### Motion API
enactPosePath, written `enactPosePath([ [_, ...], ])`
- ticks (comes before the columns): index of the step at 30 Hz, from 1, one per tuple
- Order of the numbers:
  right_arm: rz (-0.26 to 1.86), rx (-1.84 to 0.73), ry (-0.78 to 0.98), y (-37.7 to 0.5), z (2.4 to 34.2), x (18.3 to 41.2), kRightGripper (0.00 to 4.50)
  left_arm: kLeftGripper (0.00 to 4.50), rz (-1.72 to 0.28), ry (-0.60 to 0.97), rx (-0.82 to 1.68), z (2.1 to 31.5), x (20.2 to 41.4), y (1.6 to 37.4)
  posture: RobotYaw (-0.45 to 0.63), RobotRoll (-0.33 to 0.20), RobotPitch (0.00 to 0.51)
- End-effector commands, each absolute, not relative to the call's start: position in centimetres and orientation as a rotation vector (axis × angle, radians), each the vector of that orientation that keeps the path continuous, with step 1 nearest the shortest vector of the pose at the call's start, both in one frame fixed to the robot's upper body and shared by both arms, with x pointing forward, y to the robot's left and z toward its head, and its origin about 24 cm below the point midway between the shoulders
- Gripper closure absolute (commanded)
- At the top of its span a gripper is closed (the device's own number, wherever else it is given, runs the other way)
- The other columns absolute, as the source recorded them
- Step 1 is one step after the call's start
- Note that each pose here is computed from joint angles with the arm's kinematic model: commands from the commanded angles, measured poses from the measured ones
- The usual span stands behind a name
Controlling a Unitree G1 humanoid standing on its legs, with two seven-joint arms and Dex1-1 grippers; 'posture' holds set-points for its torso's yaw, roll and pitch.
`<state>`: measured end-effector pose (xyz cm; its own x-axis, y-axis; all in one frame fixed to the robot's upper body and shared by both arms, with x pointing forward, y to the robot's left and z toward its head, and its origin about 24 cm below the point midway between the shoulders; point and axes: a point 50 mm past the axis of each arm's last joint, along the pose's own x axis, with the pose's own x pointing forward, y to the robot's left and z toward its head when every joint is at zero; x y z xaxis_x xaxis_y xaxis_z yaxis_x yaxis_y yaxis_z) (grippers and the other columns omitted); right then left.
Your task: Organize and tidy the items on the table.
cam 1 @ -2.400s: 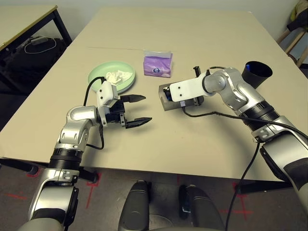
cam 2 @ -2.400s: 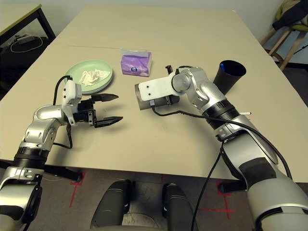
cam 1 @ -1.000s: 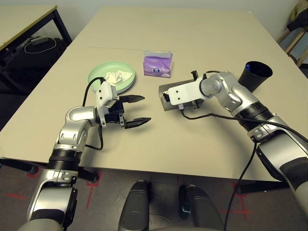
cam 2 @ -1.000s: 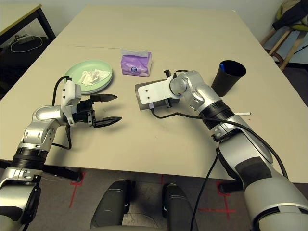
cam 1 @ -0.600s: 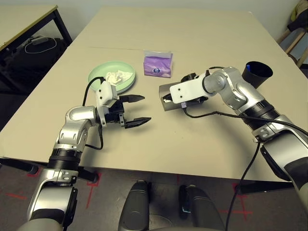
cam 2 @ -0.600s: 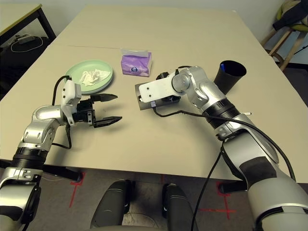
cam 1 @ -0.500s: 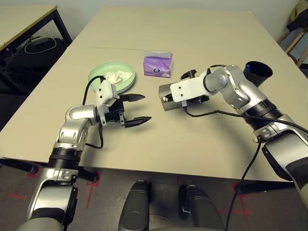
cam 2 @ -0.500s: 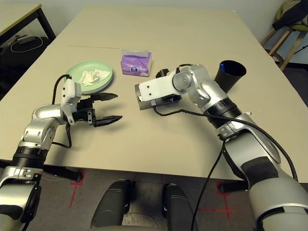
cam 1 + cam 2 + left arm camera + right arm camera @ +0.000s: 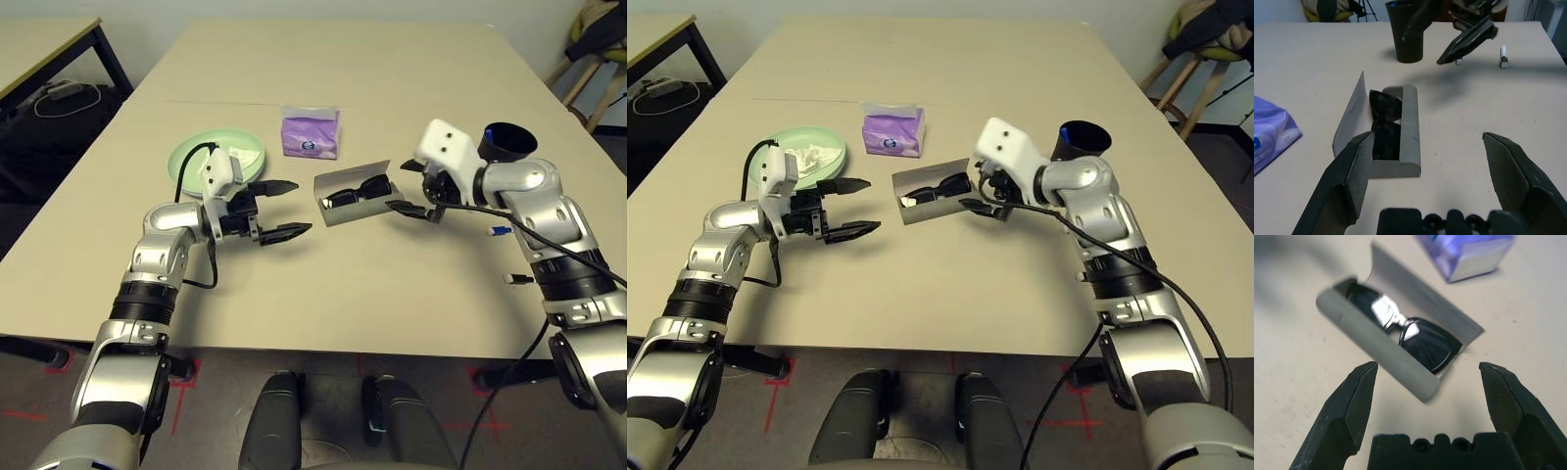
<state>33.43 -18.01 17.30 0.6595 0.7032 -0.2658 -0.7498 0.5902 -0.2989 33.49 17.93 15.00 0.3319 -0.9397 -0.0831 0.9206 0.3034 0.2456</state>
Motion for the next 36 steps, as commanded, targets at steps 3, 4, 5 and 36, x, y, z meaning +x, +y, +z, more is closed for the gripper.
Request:
enactPosePath([
  [3, 0.844, -0.176, -0.016, -18.7, 15.9, 31.9, 0.04, 0.0, -1.198, -0.081, 0.253, 14.6, 34.5, 16.6, 0.09, 0.0, 0.092],
  [4, 0.839, -0.15, -0.048, -18.9, 15.6, 31.8, 0.04, 0.0, -1.184, -0.078, 0.245, 14.4, 34.7, 16.5, 0.09, 0.0, 0.093],
  [5, 0.843, -0.14, -0.061, -19.0, 15.2, 31.6, 0.04, 0.0, -1.173, -0.076, 0.24, 14.2, 34.8, 16.3, 0.09, 0.0, 0.093],
  [36, 0.835, -0.168, -0.149, -20.7, 11.7, 30.0, 0.0, 4.21, -1.019, -0.022, 0.253, 12.2, 35.6, 18.5, 0.11, 0.0, 0.103],
])
